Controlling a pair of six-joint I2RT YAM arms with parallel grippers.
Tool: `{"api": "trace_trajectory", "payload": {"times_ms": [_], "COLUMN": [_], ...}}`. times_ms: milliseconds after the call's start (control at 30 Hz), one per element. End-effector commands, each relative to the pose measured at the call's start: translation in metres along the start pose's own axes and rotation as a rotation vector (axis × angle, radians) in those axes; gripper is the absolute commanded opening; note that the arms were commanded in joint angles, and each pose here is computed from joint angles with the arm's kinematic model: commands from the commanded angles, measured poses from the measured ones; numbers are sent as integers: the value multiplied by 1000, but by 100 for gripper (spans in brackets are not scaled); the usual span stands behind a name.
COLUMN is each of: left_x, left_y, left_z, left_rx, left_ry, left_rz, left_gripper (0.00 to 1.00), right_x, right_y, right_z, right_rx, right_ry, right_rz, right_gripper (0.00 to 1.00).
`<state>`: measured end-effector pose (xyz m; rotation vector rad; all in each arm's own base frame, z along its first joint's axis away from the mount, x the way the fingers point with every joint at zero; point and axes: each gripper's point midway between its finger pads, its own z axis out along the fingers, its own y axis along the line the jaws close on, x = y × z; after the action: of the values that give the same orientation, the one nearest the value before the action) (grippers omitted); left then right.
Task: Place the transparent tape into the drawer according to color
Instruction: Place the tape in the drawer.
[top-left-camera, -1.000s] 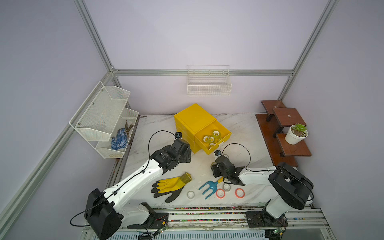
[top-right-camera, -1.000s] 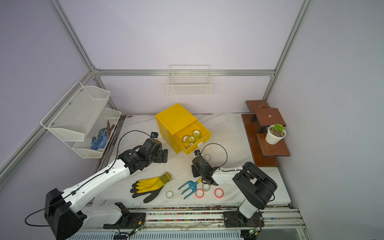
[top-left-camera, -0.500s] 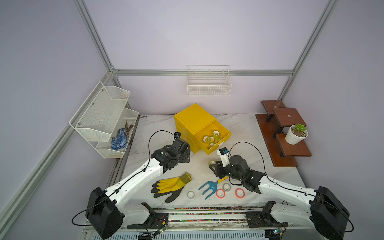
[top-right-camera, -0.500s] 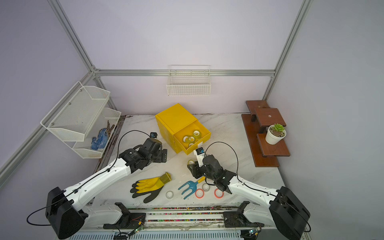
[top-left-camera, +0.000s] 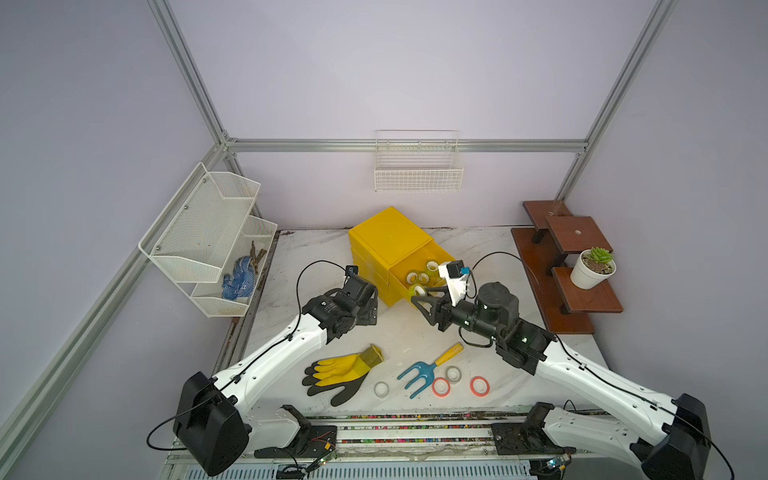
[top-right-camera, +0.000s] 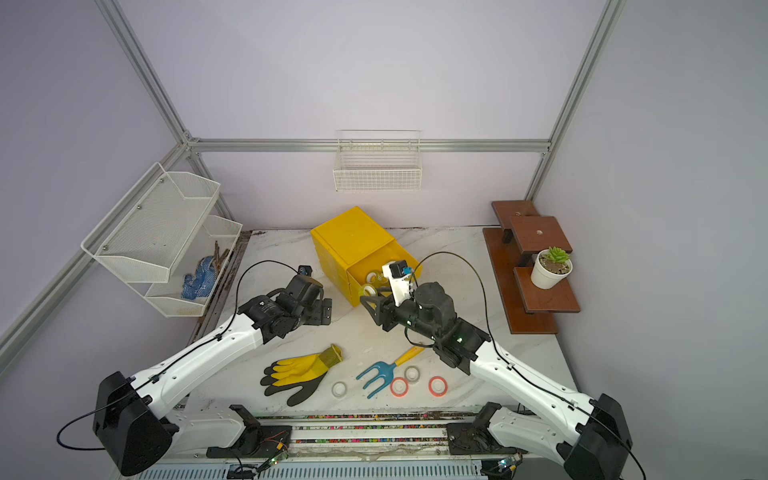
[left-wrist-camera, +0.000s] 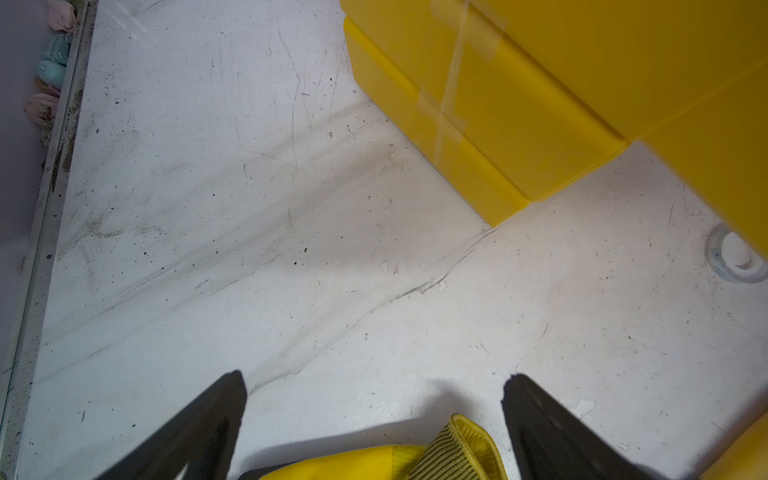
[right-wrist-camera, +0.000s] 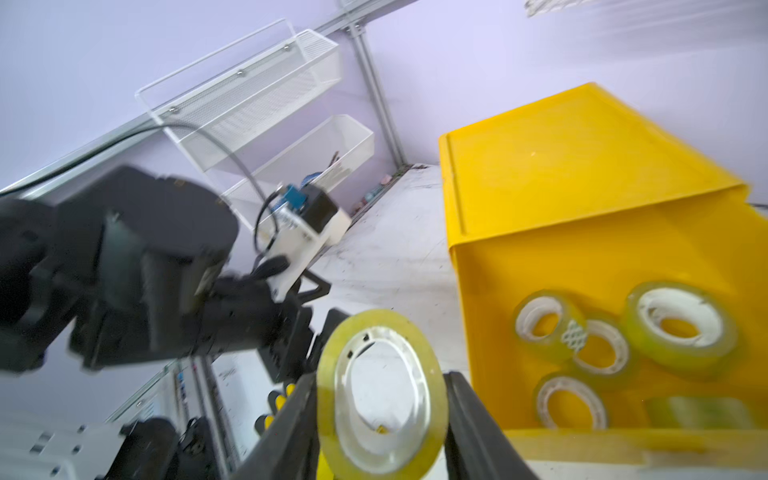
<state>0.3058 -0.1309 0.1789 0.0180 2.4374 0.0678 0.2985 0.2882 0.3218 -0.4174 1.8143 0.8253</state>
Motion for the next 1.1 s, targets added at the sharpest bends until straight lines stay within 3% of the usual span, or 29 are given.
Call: {"api": "trace_trajectory", "payload": {"times_ms": [0,200,667,767,867,967,1067], "left_x": [-12,-12,-11,-10,-12,-21,-34], "left_y": [2,3,2,1,0,-1,1], "left_z": [-9,-10,-9,-9,-12,-20,-31], "left_rx": [15,19,27,33,49,61,71], "left_ry": [-40,-44,-37,-32,-33,-55,-87], "left_rz": [-47,-49,-50,-48,-47,-52,-70], "left_gripper": [100,100,100,100,100,100,100], "right_x": [17,20,25,24,15,-3,-22], "right_y": [-59,-90,-124,-128,-124,-116,-107], "right_z": [26,53,88,94,96,92,78], "right_rx": [299,454,526,533,518,492,475], "right_ry": [143,230,264,265,231,180,128], "right_rz": [-24,-54,-55,-57,-60,-59,-56], "right_gripper": [39,39,41,46,62,70,72]}}
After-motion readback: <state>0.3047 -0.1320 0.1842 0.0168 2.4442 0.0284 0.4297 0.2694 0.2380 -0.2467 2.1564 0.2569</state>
